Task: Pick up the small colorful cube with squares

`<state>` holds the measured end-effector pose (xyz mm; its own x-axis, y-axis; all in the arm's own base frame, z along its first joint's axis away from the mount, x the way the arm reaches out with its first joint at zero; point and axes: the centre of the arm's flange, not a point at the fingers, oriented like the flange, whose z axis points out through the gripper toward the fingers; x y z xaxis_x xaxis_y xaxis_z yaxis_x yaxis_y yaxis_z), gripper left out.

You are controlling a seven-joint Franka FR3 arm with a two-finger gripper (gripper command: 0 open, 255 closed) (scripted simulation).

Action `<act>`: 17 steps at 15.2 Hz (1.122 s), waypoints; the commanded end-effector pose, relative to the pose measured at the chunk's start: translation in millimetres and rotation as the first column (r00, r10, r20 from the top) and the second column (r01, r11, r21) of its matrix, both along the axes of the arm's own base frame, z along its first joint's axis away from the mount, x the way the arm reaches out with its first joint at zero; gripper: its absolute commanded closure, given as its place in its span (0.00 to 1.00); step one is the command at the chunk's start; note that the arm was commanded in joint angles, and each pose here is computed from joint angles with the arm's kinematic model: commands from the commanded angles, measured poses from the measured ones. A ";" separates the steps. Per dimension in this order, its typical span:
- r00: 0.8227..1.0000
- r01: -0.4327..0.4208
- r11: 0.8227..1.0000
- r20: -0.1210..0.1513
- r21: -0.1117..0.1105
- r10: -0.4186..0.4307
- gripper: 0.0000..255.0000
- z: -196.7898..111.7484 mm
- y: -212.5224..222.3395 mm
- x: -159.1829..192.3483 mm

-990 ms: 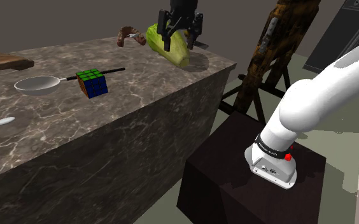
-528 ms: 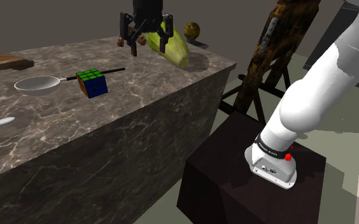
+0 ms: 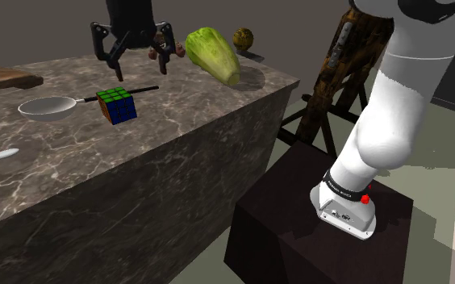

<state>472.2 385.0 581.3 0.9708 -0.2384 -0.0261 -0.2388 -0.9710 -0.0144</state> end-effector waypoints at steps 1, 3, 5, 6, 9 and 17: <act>1.000 0.008 1.000 0.004 -0.010 -0.008 0.00 -5.7 22.2 13.1; 1.000 0.013 1.000 0.007 -0.019 -0.013 0.00 -9.2 46.7 25.0; 1.000 0.017 1.000 0.010 -0.025 -0.017 0.00 -11.9 64.0 33.5; 1.000 0.017 1.000 0.010 -0.025 -0.017 0.00 -17.1 64.0 33.5; 1.000 0.017 1.000 0.010 -0.025 -0.017 0.00 -33.0 64.0 33.5; 1.000 0.017 1.000 0.010 -0.025 -0.017 1.00 -51.9 63.3 33.6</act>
